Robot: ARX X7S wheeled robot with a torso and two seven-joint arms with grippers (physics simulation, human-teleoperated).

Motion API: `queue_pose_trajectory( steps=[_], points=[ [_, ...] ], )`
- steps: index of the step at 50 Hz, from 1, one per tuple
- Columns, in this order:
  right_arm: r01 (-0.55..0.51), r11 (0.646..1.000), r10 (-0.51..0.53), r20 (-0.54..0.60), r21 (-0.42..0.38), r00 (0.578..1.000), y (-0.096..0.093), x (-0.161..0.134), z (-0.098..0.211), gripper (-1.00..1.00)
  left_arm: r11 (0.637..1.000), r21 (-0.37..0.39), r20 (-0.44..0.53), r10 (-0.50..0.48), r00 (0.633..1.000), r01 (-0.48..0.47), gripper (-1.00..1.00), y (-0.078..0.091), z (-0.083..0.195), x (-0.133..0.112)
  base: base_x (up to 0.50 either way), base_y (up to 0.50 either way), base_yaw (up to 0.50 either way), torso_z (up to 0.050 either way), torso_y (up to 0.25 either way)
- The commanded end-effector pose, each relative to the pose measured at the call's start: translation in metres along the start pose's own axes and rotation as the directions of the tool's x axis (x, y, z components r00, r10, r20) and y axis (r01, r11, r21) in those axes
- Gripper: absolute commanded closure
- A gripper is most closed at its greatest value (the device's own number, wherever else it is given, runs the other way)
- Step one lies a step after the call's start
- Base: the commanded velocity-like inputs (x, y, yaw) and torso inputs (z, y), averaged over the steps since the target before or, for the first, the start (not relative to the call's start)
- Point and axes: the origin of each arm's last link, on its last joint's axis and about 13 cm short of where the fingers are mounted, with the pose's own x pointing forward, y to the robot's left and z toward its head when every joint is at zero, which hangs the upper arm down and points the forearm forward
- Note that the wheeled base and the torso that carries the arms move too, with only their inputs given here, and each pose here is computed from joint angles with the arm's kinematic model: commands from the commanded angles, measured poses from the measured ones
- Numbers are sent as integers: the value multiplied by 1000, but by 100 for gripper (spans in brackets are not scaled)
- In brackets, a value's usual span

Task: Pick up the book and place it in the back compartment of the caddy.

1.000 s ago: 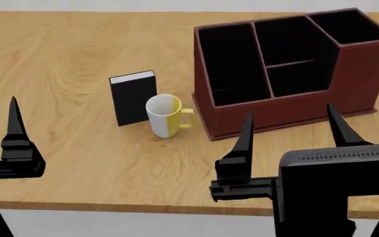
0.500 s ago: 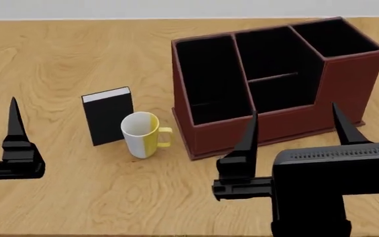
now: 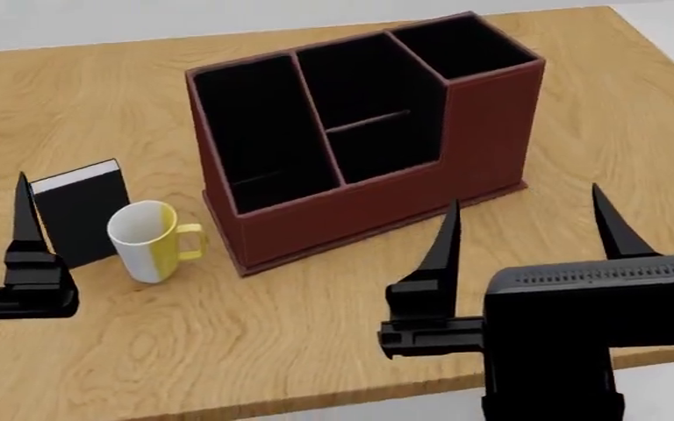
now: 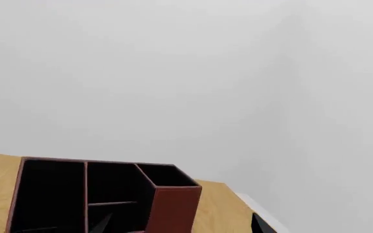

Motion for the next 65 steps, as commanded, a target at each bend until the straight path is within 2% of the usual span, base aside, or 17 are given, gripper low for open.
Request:
queue_pose_trajectory(
  steps=[1,10,12,17,22,40,65],
  points=[
    [-14,1000,14,0,8,1000,1,1,-1,-100,1000,7,1,3,1000,-3,-100,1,1,0,-50,10,-500,0,0],
    [-6,1000,6,11,2,1000,-1,0,1,-100,1000,7,2,6,1000,-6,-100,1,1,0,-44,10,-444,0,0],
    [-23,999,23,7,22,1000,-1,0,1,-100,1000,7,3,7,1000,-7,-100,1,1,0,0,0,0,0,0],
    [-16,999,17,34,-38,999,1,-2,2,-100,1000,5,3,10,1000,-10,-100,2,2,0,0,0,0,0,0],
    [-16,999,17,14,-38,1000,0,-1,2,-100,1000,6,3,12,1000,-12,-100,3,2,0,506,-38,0,0,0],
    [-65,998,66,50,-9,997,1,-2,4,-100,1000,13,7,10,1000,-10,-100,2,2,-1,503,-52,0,0,1],
    [-63,998,64,51,-7,997,1,-3,4,-100,1000,4,8,16,1000,-16,-100,4,3,0,458,-229,0,0,1]
  ],
)
